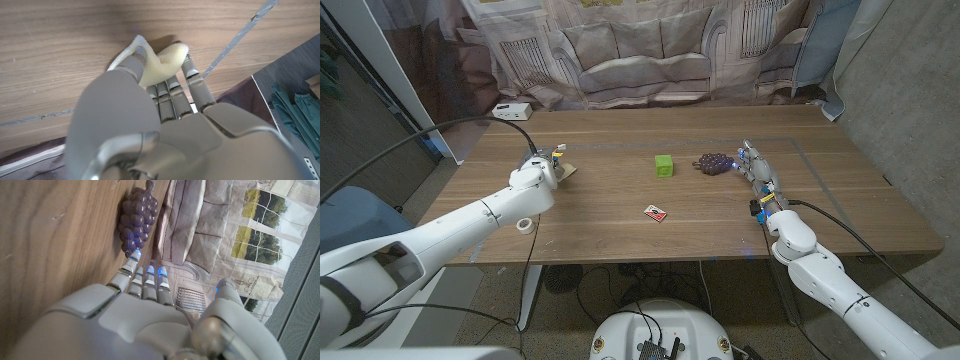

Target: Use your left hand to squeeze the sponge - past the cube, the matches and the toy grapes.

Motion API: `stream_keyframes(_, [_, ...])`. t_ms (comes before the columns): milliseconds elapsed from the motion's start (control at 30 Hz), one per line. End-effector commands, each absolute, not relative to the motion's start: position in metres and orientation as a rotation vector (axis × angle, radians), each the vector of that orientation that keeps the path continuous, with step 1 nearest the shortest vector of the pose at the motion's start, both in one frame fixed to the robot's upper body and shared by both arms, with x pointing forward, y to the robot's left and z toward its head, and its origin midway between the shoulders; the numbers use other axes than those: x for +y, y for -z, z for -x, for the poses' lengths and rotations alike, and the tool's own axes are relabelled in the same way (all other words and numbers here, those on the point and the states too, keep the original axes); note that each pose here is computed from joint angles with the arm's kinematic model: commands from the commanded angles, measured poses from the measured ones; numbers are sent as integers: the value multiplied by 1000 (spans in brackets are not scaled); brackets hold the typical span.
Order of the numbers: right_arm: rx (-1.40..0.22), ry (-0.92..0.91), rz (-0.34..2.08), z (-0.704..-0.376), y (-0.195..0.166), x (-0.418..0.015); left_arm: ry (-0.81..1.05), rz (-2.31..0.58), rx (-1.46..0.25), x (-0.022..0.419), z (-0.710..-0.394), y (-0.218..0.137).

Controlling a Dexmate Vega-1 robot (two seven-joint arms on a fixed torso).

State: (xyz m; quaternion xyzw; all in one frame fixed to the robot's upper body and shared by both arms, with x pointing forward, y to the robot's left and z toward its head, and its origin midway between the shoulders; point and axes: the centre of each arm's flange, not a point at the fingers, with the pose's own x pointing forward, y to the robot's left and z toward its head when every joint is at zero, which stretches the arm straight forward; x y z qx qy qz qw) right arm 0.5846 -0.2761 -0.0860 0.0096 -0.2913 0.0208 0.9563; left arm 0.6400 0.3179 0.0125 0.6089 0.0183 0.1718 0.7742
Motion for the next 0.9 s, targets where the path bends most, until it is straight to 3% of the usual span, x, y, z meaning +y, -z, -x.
stream_keyframes(33, [-603,-40,-25,-581,86,-280,-439,-1280,3,322,-624,-26])
stream_keyframes(900, [-660,-50,-37,-571,85,-282,-485,-1296,-32,325,-589,-45])
